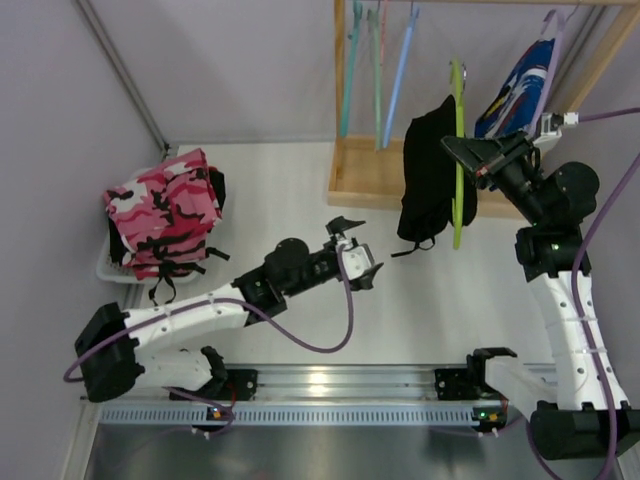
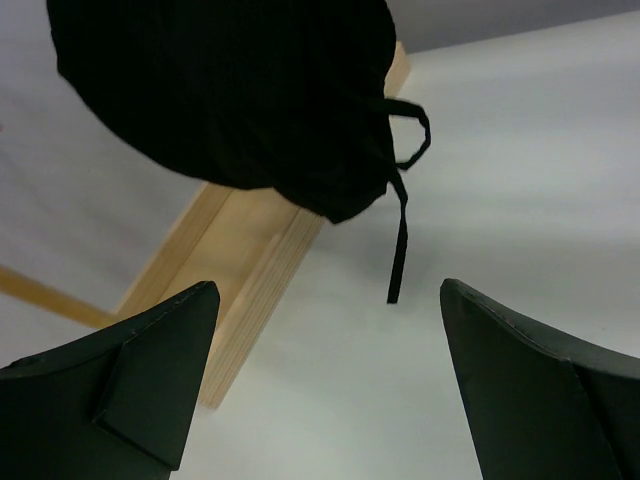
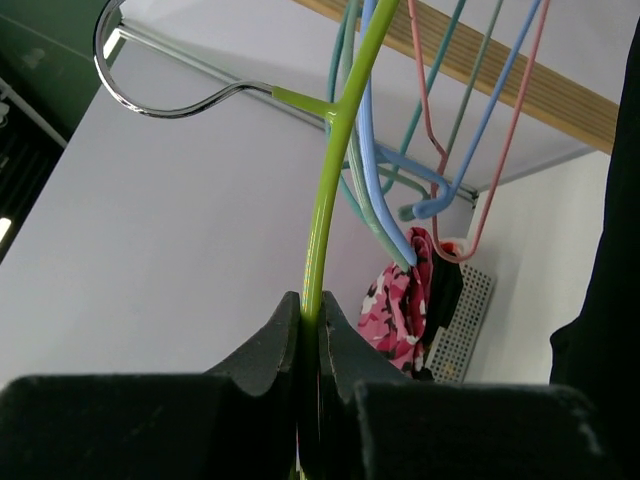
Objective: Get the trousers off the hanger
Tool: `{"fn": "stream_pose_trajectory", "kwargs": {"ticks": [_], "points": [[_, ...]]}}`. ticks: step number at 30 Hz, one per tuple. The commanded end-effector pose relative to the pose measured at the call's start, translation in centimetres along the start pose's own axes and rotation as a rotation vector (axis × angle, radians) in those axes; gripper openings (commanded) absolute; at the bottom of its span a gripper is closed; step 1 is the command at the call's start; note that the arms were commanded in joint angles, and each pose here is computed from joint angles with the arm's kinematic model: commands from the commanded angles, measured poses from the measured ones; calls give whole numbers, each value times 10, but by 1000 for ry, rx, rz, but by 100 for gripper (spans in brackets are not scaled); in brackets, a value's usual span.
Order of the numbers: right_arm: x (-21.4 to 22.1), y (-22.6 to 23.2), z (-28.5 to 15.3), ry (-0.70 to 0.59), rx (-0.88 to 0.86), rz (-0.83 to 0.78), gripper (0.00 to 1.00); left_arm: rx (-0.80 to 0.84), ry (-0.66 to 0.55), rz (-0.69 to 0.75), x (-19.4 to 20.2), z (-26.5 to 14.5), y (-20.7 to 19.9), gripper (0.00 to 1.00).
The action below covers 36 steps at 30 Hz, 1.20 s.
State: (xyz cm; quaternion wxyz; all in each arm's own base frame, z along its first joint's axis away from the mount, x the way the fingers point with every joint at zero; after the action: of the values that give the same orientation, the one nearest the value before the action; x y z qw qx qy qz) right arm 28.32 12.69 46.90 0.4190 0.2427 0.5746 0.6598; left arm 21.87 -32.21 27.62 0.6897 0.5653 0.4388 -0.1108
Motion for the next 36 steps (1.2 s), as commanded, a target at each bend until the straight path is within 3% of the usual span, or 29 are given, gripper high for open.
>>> {"fn": "stream_pose_trajectory", "kwargs": {"ticks": [1, 5, 10, 21, 25, 31, 32, 33, 36], "points": [[7, 24, -13, -23, -85, -132, 0, -170, -171, -68, -53, 32, 35, 98], [8, 19, -17, -31, -56, -138, 0, -166, -181, -162, -57, 70, 25, 98], [10, 14, -20, -29, -36, -137, 0, -190, -282, -170, -89, 96, 21, 98], [12, 16, -21, -13, -35, -127, 0, -274, -248, -184, -80, 142, 17, 97], [13, 17, -22, -10, -35, -124, 0, -319, -218, -154, -68, 152, 20, 85], [15, 19, -22, 4, -34, -119, 0, -348, -206, -133, -64, 149, 33, 57], [14, 18, -21, 3, -31, -115, 0, -344, -199, -124, -61, 147, 32, 51], [15, 17, -21, 6, -28, -109, 0, -345, -198, -120, -60, 145, 33, 38], [16, 16, -20, 20, -28, -94, 0, -346, -187, -97, -57, 141, 34, 23]]}}
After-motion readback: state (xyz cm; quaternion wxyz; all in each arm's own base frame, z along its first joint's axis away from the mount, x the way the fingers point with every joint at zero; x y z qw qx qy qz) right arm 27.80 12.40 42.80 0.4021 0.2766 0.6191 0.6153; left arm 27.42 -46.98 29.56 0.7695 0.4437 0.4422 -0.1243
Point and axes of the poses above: each gripper's point midway between its finger pads, its own z axis out along the fingers, its own y axis along the line the jaws close on, x = y × z, the point moved 2 cm from there along -z, back along the fingers, and after that the axes turned 15 degrees about z, right-handed, at the moved point
